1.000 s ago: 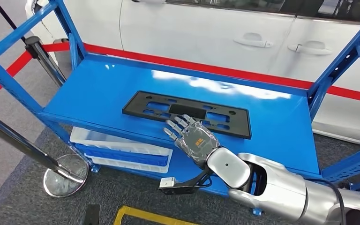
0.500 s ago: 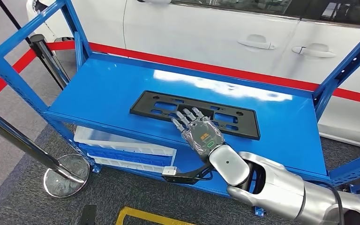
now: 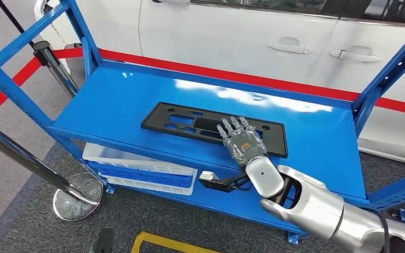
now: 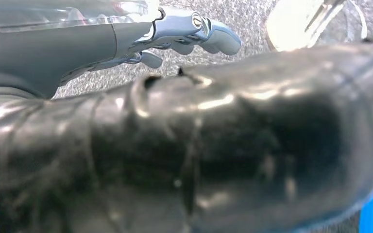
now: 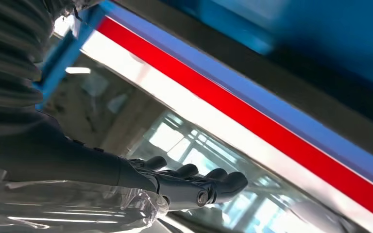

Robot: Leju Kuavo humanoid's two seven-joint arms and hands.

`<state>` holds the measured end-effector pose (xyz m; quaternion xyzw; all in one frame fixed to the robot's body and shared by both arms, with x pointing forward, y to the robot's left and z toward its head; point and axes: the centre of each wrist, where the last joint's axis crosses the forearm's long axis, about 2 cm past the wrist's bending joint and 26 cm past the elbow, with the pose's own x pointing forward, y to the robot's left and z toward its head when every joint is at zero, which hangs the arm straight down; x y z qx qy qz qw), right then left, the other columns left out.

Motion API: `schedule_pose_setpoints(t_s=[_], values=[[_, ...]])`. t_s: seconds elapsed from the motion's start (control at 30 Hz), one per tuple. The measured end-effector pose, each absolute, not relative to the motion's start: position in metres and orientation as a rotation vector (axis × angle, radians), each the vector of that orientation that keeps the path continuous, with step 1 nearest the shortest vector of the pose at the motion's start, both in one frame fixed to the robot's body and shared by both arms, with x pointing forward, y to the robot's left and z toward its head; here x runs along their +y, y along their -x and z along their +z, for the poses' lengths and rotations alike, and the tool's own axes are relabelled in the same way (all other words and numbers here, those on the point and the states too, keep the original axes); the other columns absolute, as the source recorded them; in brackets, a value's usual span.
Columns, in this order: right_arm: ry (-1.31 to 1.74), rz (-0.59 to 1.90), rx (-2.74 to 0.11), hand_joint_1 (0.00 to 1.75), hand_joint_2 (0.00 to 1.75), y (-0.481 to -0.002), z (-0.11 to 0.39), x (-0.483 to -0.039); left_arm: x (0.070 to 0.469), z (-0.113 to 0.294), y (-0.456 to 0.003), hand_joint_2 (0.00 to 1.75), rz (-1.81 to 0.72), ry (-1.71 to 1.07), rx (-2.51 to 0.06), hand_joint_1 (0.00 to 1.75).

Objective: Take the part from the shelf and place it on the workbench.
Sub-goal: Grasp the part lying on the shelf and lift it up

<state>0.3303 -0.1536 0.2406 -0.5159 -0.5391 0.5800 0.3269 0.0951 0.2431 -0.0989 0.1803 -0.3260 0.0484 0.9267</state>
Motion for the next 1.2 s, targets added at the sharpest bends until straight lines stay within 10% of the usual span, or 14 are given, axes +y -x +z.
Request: schedule_pose_setpoints(t_s=[1.2], values=[[1.416, 1.32, -1.075, 0.0, 1.75, -0.372, 0.177, -0.23, 0.237, -0.098, -0.099, 0.0, 0.046, -0.3, -0.703, 0.0]])
